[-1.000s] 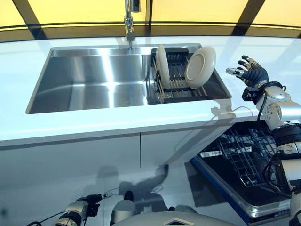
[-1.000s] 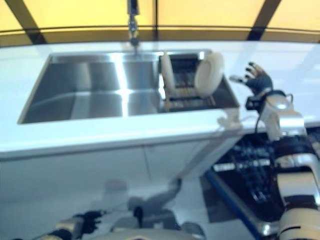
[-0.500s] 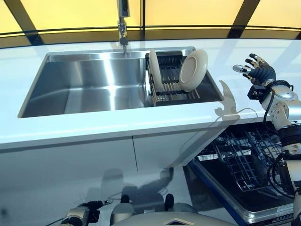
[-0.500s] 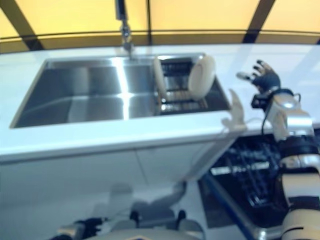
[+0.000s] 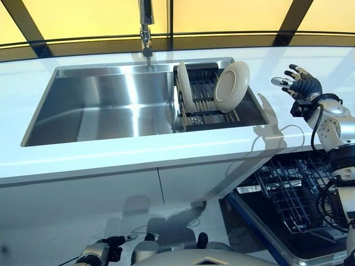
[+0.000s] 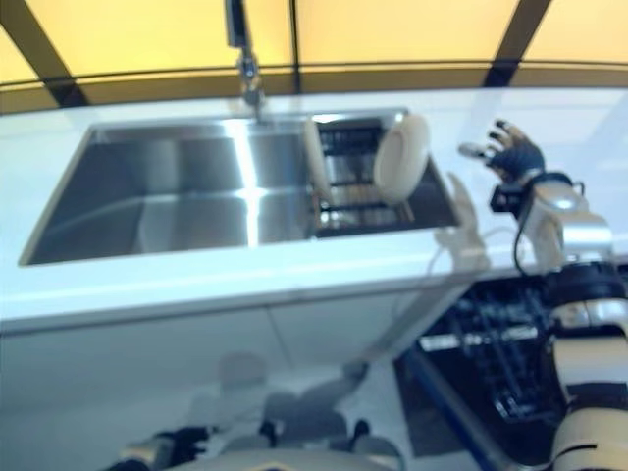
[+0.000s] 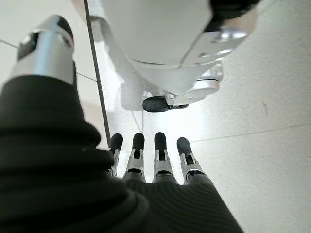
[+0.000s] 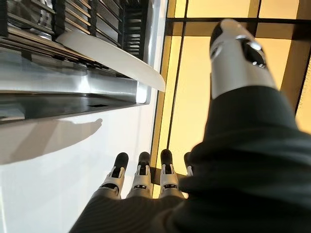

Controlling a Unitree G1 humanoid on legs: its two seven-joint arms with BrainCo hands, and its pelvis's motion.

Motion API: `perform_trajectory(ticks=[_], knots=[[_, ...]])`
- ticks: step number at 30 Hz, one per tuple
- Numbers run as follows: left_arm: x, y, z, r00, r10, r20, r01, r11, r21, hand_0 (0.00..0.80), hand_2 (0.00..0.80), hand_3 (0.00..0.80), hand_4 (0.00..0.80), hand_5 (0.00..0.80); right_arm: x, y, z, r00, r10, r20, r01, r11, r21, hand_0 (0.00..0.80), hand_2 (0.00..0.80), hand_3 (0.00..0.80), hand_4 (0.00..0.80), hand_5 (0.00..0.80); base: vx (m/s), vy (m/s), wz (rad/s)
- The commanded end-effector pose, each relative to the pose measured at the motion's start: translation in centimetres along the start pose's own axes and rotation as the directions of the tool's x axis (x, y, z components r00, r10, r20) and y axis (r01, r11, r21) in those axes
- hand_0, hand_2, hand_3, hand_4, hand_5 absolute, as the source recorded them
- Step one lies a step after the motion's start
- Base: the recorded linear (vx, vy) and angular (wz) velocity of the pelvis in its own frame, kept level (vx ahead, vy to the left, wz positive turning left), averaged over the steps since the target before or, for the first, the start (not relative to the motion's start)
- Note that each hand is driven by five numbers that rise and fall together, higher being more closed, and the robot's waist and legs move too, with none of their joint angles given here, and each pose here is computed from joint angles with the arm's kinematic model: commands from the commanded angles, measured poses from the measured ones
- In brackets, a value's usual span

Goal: Take plates into dishwasher

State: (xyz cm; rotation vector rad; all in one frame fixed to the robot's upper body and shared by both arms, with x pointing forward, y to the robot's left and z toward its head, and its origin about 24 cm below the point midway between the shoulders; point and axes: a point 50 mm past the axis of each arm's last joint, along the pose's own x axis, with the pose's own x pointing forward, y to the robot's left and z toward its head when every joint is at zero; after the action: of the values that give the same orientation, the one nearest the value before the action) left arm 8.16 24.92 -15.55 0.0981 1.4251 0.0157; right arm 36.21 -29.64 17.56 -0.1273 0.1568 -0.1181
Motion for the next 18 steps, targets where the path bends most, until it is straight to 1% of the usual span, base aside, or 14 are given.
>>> perform_trajectory(ticks=[1,12,18], knots=[[-0.3,1.4,0.7,0.999,0.034,-0.025,-0.033,0.999,0.032,0.000,0.000,0.000,0.000,0.000,0.9,1.4,4.3,0.993,0.037,0.108,-0.040,0.999,0.020,0.000,0.000,0.000,0.000,0.000,0.034,0.011,0.00],[-0.2,0.8,1.2,0.999,0.024,-0.038,-0.023,1.000,0.017,0.000,0.000,0.000,0.000,0.000,1.4,2.1,5.6,0.995,0.055,0.088,-0.060,0.997,0.047,0.000,0.000,0.000,0.000,0.000,0.022,0.011,0.04],[-0.2,0.4,2.0,1.000,0.016,-0.019,-0.016,1.000,0.003,0.000,0.000,0.000,0.000,0.000,1.6,2.0,7.0,0.994,0.044,0.097,-0.046,0.999,0.026,0.000,0.000,0.000,0.000,0.000,-0.015,0.018,0.05]])
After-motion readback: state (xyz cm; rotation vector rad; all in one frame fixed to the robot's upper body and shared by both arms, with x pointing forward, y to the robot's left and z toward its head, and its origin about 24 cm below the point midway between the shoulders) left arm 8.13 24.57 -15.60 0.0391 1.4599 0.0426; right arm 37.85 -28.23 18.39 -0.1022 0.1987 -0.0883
